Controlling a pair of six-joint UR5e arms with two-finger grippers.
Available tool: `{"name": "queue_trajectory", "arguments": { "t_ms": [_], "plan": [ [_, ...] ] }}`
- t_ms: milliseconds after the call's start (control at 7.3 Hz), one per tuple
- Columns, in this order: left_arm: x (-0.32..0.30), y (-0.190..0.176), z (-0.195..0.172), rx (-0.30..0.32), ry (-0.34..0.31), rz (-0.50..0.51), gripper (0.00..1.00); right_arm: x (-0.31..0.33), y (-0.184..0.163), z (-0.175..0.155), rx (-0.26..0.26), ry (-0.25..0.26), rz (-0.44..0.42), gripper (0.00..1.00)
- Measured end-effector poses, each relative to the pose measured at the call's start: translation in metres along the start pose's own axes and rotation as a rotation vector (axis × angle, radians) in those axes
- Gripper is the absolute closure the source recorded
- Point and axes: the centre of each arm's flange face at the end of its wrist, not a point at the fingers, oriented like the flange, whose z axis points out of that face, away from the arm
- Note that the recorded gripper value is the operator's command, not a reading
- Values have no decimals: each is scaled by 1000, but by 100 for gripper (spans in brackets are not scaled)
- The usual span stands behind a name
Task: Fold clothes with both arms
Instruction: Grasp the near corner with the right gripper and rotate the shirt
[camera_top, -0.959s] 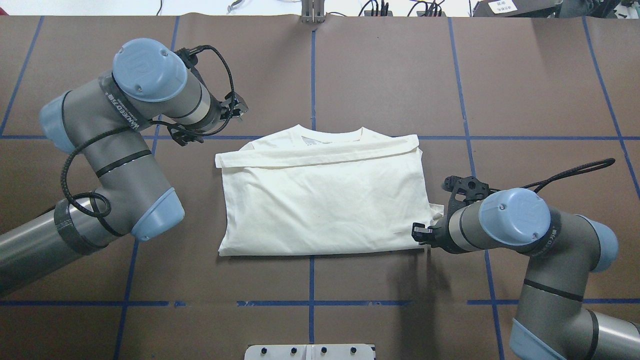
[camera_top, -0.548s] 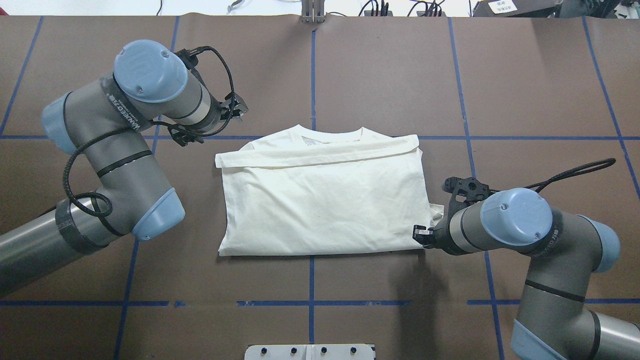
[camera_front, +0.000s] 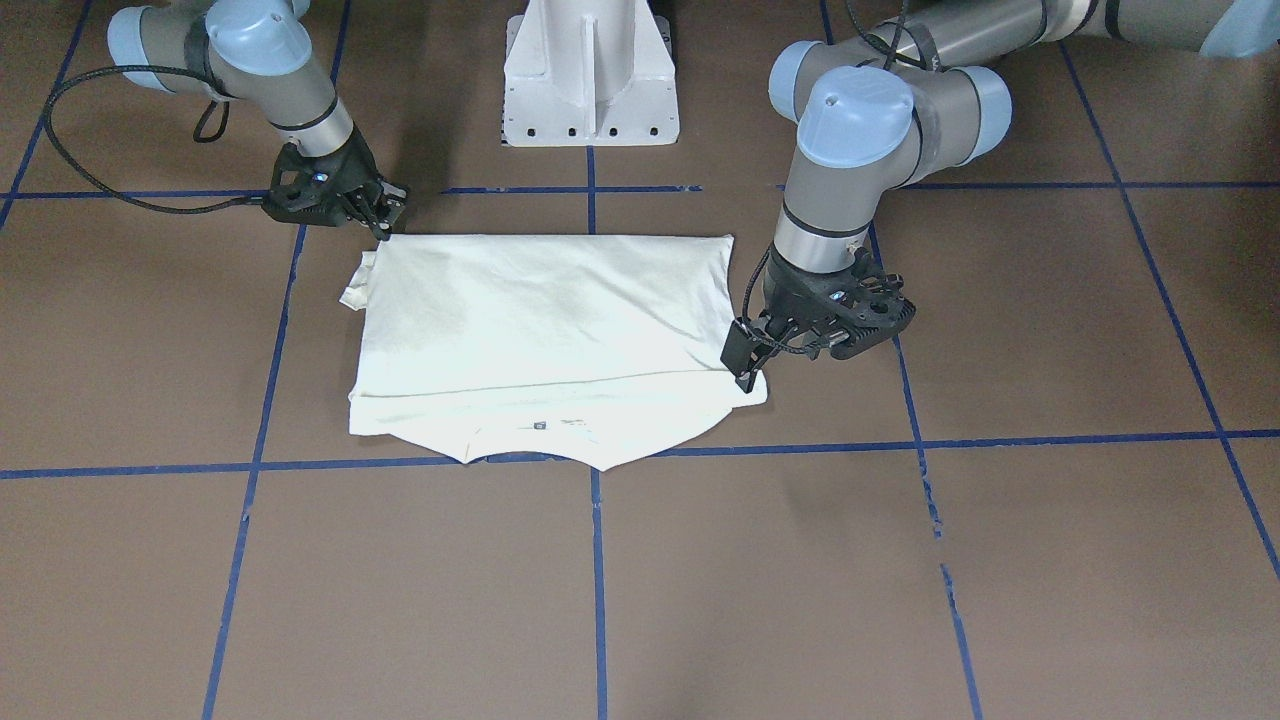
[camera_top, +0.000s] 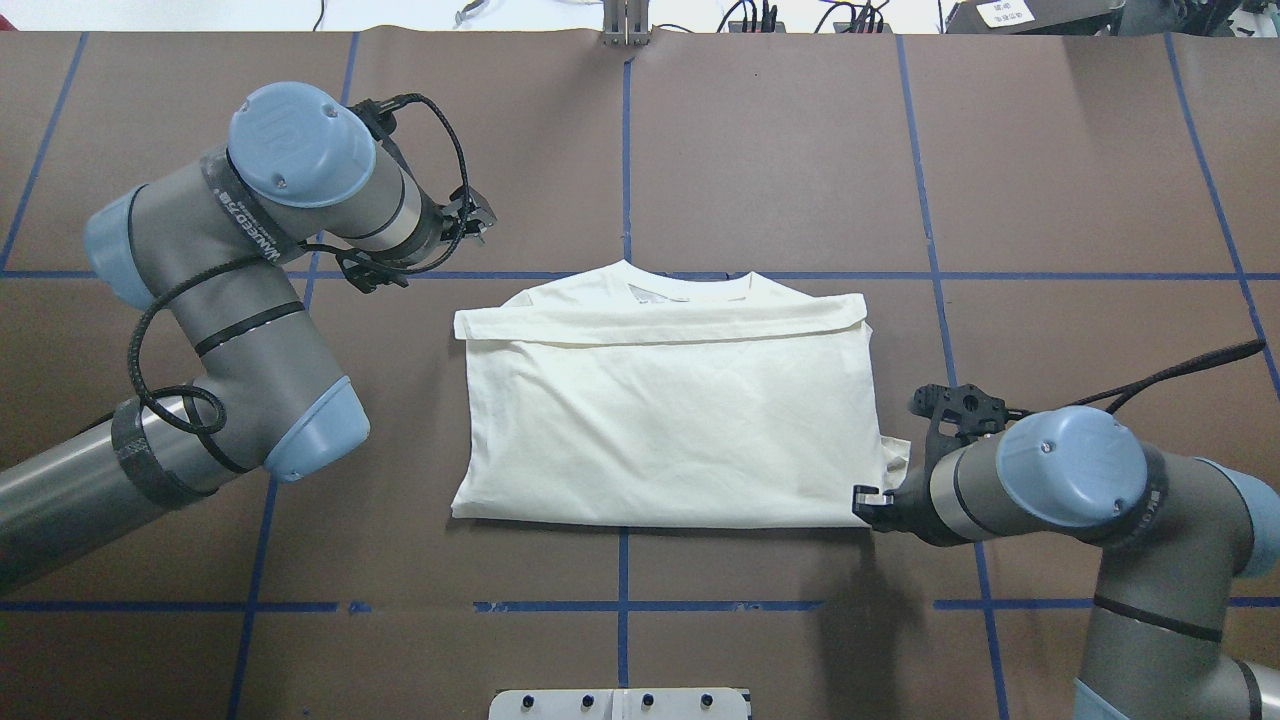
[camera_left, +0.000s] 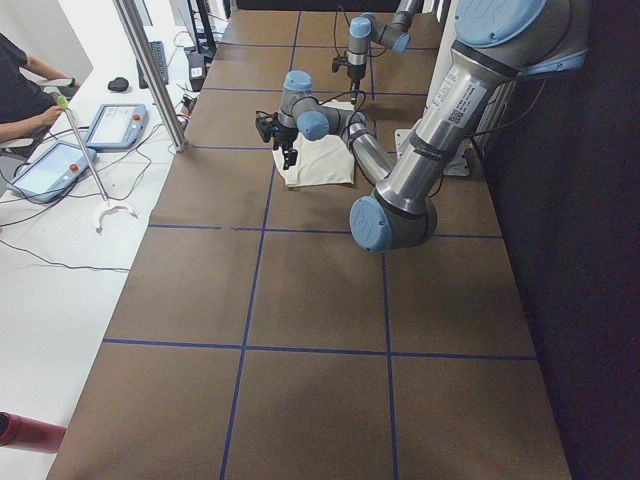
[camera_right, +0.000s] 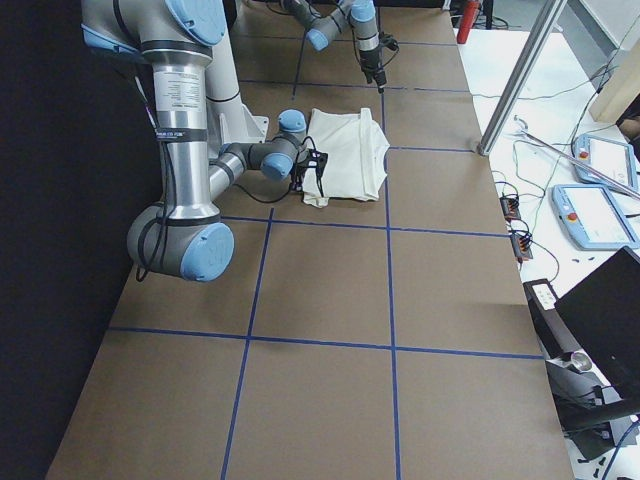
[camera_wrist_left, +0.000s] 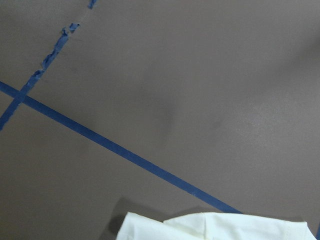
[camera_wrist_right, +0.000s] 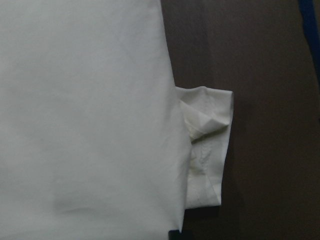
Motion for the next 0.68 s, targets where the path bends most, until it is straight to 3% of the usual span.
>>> {"name": "queue_trajectory", "arguments": {
  "t_ms": [137, 411, 548, 685],
  "plan": [
    [1, 1, -2, 0, 4, 0, 0, 13, 28, 2, -40, 23, -33, 100],
    [2, 1, -4, -1, 8, -4, 0, 17, 80, -6, -122, 23, -92, 100],
    [2, 2, -4, -1, 8, -4, 0, 12, 101, -12, -157, 9, -103, 1],
    [3, 3, -5, -2, 11, -3, 0, 6, 117, -21, -184, -10, -109, 0]
  ]
}}
